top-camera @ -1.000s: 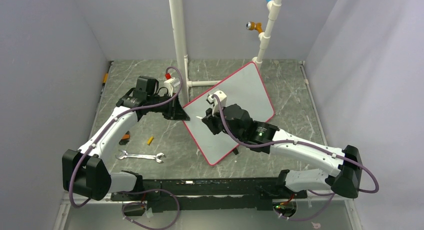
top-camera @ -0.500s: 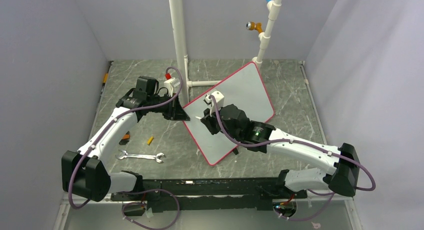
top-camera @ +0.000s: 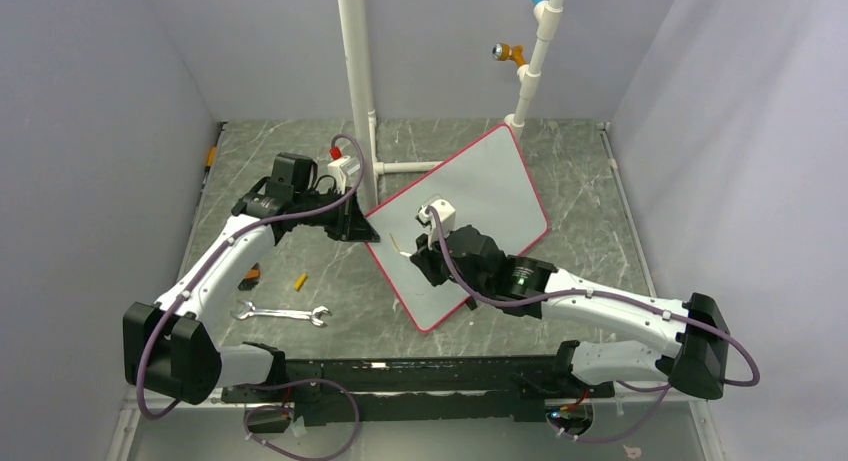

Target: Write a sentence on the whiteboard

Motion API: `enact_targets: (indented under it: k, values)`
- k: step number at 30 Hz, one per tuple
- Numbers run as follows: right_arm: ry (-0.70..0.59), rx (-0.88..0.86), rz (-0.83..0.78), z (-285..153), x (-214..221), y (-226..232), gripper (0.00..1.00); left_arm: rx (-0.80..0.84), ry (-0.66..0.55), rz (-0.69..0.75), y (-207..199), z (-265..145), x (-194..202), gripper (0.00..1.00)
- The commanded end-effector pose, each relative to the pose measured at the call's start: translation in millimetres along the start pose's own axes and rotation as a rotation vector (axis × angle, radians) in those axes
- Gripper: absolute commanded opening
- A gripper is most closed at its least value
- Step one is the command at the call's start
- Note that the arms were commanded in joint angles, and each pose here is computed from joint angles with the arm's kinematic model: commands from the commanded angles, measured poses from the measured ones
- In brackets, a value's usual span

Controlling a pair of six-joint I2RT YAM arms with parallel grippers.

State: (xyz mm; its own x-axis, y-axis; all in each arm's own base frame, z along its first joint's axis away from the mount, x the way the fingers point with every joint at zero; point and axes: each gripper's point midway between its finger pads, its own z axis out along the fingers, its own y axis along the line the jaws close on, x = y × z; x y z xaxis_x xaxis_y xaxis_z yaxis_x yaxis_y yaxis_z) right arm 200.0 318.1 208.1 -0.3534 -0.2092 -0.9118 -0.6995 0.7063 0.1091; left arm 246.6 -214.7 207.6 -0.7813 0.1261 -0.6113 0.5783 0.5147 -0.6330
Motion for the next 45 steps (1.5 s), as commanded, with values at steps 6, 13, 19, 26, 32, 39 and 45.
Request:
enact_targets:
  k: [6,13,19,26,32,39,45]
  values:
    - [-0.078,-0.021,0.029,-19,-32,10,0.00,-0.131,-0.108,0.208,20,-6,-29,0.00]
    - [-0.102,-0.012,0.013,-11,-46,12,0.00,-0.136,-0.113,0.207,20,-7,-30,0.00]
    - [-0.087,0.032,-0.004,-1,-45,7,0.00,-0.140,-0.112,0.207,21,-7,-29,0.00]
    - [-0.060,0.081,-0.019,8,-37,0,0.00,-0.134,-0.113,0.207,19,-7,-29,0.00]
    - [-0.041,0.165,-0.031,7,-31,-15,0.00,-0.129,-0.113,0.207,18,-7,-29,0.00]
    - [-0.046,0.187,-0.038,6,-37,-19,0.00,-0.127,-0.111,0.206,18,-7,-28,0.00]
    - [-0.133,0.067,0.001,-5,-71,4,0.00,-0.134,-0.107,0.202,20,-6,-28,0.00]
